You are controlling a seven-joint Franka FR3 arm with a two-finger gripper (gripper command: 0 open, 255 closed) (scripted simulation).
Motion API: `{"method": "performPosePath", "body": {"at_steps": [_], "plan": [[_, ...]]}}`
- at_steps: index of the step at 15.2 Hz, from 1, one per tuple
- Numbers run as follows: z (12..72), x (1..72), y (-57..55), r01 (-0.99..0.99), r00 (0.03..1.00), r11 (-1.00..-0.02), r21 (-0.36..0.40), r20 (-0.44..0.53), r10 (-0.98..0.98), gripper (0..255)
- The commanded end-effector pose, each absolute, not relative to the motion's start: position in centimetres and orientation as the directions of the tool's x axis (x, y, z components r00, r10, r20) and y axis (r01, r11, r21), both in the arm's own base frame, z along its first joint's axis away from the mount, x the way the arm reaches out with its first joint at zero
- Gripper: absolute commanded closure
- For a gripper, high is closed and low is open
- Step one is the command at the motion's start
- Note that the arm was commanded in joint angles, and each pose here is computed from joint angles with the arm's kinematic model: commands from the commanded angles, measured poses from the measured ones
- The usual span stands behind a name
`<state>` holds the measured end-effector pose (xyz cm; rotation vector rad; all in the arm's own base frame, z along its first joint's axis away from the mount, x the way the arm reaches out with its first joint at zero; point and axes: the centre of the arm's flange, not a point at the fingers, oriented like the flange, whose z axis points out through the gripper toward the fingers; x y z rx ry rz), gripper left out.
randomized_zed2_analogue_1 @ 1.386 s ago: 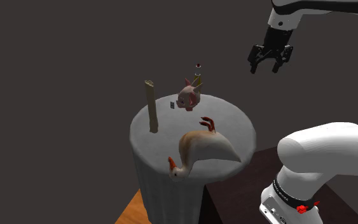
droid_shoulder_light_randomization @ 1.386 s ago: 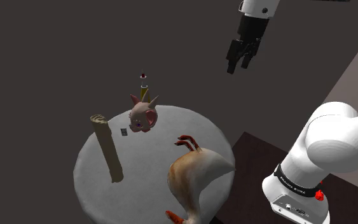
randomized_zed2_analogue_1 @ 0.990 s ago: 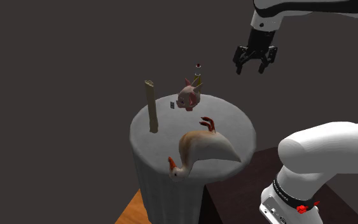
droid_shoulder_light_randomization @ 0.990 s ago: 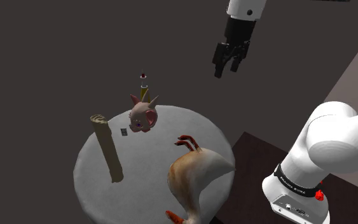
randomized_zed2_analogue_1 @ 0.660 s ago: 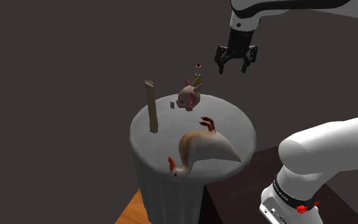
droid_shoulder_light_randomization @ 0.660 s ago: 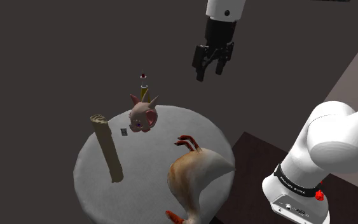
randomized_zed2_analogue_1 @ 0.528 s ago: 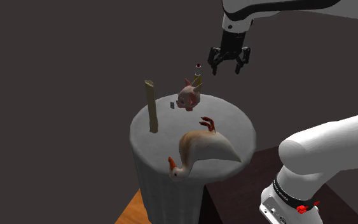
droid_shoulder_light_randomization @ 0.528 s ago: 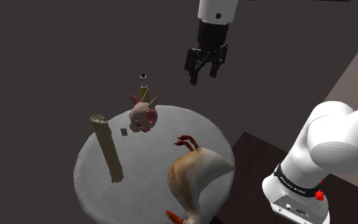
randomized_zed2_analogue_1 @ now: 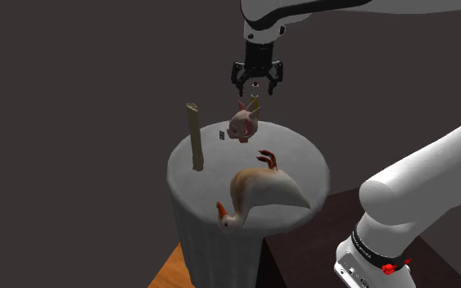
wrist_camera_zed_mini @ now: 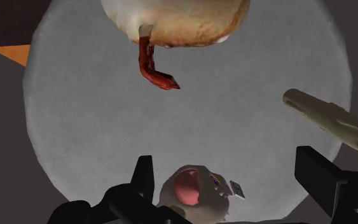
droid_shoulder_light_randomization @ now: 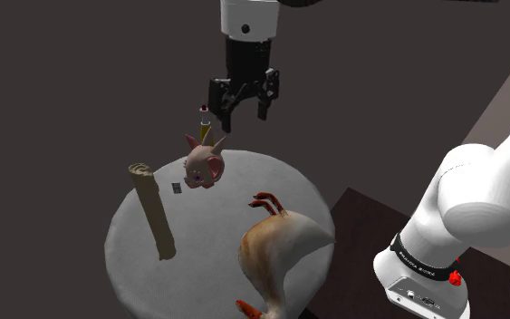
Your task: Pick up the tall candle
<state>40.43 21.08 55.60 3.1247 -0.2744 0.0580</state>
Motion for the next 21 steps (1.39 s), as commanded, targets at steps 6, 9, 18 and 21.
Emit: {"method": "performPosePath", "body": {"at_steps": [6, 9, 18, 21], "plan": [[54.5, 44.3, 29.7, -0.194, 0.981, -0.981, 0.017, 0.032, -0.193, 0], [54.0, 46.0, 33.4, -0.202, 0.979, -0.979, 0.024, 0.030, -0.201, 0], [51.8, 49.9, 41.0, -0.217, 0.976, -0.975, 0.039, 0.026, -0.217, 0], [50.2, 49.9, 41.0, -0.217, 0.976, -0.975, 0.039, 0.026, -0.217, 0]]}}
